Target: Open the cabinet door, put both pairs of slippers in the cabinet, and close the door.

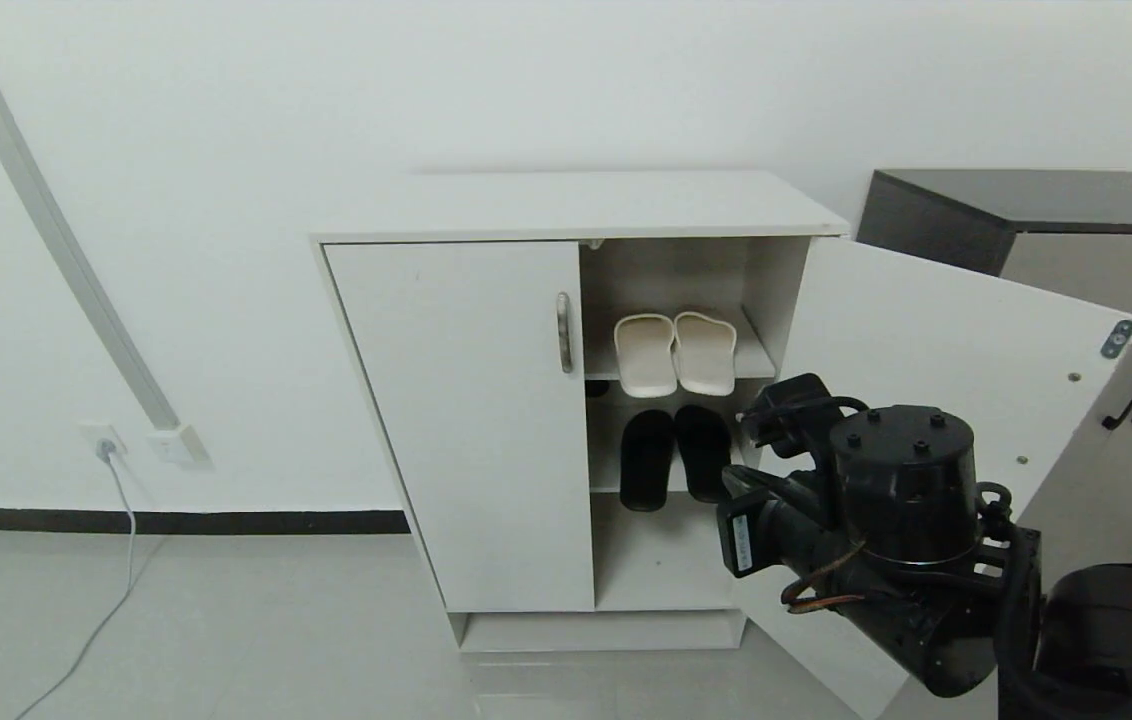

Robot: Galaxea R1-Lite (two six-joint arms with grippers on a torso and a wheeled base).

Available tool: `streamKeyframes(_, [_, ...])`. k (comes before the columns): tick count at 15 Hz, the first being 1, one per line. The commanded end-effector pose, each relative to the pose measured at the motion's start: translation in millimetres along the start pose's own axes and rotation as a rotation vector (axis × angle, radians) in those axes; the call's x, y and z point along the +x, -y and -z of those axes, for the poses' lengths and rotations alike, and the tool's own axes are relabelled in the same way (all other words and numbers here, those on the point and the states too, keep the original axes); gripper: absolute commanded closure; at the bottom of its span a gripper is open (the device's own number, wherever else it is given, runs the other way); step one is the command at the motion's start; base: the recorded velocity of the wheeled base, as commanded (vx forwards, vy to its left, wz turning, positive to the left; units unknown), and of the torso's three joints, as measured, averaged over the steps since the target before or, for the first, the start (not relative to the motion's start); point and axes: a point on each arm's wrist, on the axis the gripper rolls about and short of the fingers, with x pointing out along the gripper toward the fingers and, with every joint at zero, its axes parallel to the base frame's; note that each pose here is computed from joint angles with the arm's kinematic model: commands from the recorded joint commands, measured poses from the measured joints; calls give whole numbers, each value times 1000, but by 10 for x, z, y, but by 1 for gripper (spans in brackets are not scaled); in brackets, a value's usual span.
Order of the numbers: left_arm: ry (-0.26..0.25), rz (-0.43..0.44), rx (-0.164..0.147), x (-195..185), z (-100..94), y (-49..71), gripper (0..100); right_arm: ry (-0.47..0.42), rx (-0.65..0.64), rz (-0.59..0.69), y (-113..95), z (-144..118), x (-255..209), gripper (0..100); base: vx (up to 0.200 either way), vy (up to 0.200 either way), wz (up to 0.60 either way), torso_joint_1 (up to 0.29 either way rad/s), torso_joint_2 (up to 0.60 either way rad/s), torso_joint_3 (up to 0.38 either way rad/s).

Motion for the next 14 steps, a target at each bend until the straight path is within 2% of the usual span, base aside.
streamKeyframes(1, [-1,0,0,1,-1,0,100,-4,-2,1,-1,11,5,100,0,0,0,134,-461,-330])
streamKeyframes(14, [-1,0,0,1,-1,0,100,-5,-3,-1,-2,16,8,100,0,0,0,184,-497,-319])
